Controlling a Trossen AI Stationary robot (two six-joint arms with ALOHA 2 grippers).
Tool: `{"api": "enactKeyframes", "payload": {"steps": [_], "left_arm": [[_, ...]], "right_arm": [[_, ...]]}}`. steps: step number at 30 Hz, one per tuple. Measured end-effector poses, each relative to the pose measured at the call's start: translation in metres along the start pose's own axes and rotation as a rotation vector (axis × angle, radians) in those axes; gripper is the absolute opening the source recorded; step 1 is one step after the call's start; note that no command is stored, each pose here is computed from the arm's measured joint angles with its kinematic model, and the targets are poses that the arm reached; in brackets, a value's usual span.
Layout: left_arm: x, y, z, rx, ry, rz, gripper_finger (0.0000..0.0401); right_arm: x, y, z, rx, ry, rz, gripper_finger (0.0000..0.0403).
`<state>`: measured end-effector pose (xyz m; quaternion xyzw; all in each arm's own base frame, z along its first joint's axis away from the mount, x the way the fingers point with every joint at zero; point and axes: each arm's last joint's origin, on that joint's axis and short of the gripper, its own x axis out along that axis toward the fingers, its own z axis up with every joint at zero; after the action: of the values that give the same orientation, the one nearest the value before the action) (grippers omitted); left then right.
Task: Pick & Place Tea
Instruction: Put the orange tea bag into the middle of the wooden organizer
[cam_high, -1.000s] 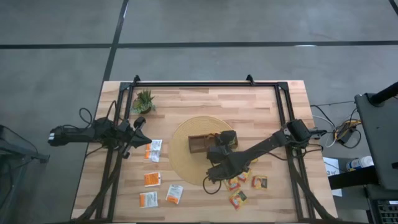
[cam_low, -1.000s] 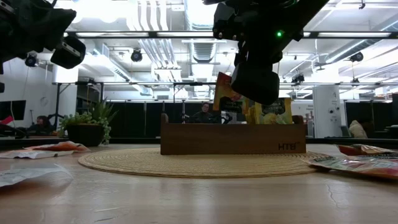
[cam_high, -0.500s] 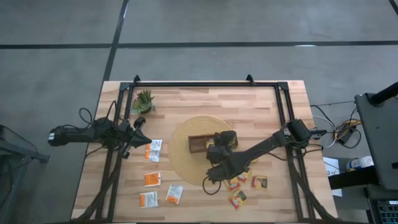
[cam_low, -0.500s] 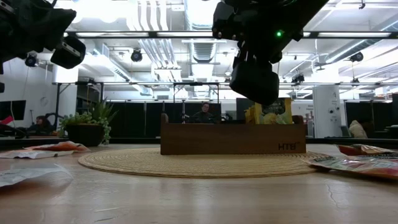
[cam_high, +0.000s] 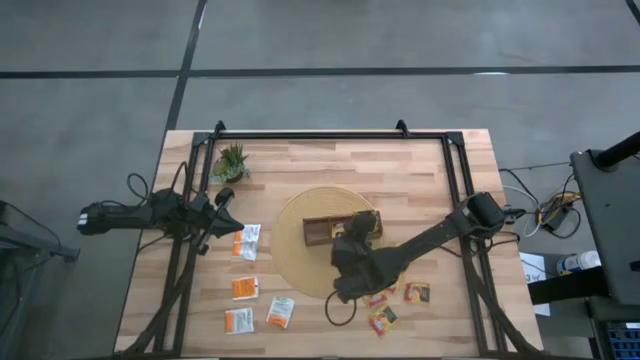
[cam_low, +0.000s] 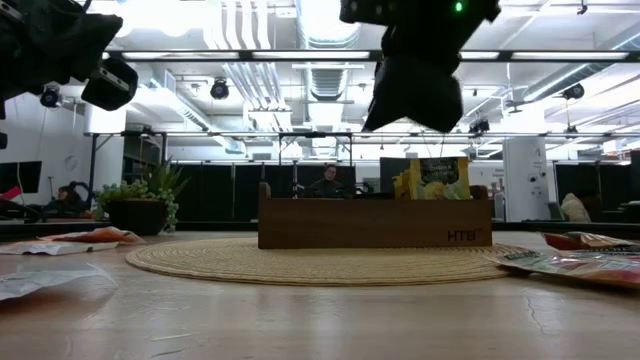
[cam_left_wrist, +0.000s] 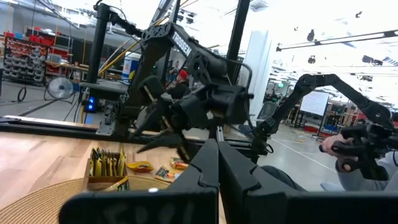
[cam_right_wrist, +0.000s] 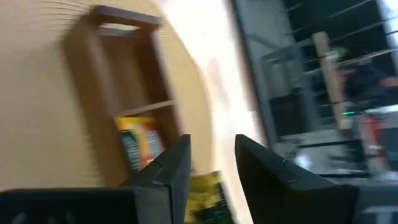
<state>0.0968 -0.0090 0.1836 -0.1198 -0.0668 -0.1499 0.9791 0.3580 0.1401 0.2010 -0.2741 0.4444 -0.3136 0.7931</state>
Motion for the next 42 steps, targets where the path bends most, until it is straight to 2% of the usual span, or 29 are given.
{"api": "enactKeyframes", "payload": {"steps": [4, 6, 18, 24, 30, 42], "left_arm": [[0.000, 0.000, 0.000, 0.000, 0.000, 0.000, 0.0000], [0.000, 0.000, 0.000, 0.000, 0.001, 0.000, 0.0000], [0.000, 0.000, 0.000, 0.000, 0.001, 0.000, 0.0000], [0.000, 0.000, 0.000, 0.000, 0.001, 0.000, 0.0000], [0.000, 0.000, 0.000, -0.001, 0.001, 0.000, 0.0000], [0.000, 0.000, 0.000, 0.000, 0.002, 0.000, 0.0000]], "right_arm": [[-0.005, -0.004, 0.002, 0.036, 0.070, 0.191, 0.0113], [-0.004, -0.003, 0.000, 0.055, 0.095, 0.237, 0.0110], [0.020, 0.003, -0.017, 0.078, 0.149, 0.230, 0.0090], [0.035, 0.009, -0.021, 0.057, 0.157, 0.332, 0.0087], [0.044, 0.010, -0.022, 0.048, 0.131, 0.340, 0.0085], [0.051, 0.005, -0.021, 0.074, 0.153, 0.332, 0.0034]]}}
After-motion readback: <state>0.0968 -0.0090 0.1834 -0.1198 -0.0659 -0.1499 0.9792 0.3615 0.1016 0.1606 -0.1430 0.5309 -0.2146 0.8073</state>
